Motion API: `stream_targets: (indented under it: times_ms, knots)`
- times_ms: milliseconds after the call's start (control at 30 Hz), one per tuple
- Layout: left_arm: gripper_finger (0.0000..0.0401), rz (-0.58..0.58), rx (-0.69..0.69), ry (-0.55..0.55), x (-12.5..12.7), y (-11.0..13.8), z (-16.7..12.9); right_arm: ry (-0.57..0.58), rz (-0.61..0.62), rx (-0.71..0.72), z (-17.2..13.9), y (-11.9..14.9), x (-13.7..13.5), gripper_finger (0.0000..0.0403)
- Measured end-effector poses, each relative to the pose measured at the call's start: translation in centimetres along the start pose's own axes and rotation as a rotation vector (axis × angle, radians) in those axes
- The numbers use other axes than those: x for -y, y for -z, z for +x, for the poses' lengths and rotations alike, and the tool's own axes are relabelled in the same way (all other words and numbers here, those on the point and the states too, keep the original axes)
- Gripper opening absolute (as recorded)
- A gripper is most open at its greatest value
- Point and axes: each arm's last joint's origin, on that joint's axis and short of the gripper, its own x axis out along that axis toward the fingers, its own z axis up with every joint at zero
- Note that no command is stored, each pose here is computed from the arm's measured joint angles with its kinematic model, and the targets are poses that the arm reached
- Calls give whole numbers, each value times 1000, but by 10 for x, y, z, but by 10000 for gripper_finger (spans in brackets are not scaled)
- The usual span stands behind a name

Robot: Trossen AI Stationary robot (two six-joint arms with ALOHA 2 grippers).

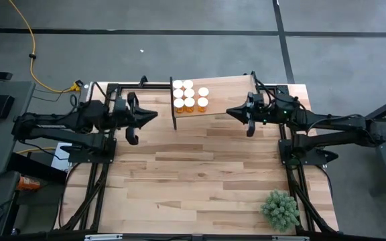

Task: Pick and place medicine bottles onto shelf by color
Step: Return to Home Position

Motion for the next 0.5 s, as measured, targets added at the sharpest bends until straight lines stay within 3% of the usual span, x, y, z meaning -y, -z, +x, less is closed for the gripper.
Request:
stream_targets:
  times_ms: [267,500]
  knots:
    - [1,-169,66,46,-3,68,-10,-14,27,-8,0,0,0,0]
    - [0,-198,79,24,-12,107,-37,-11,31,-18,0,1,0,0]
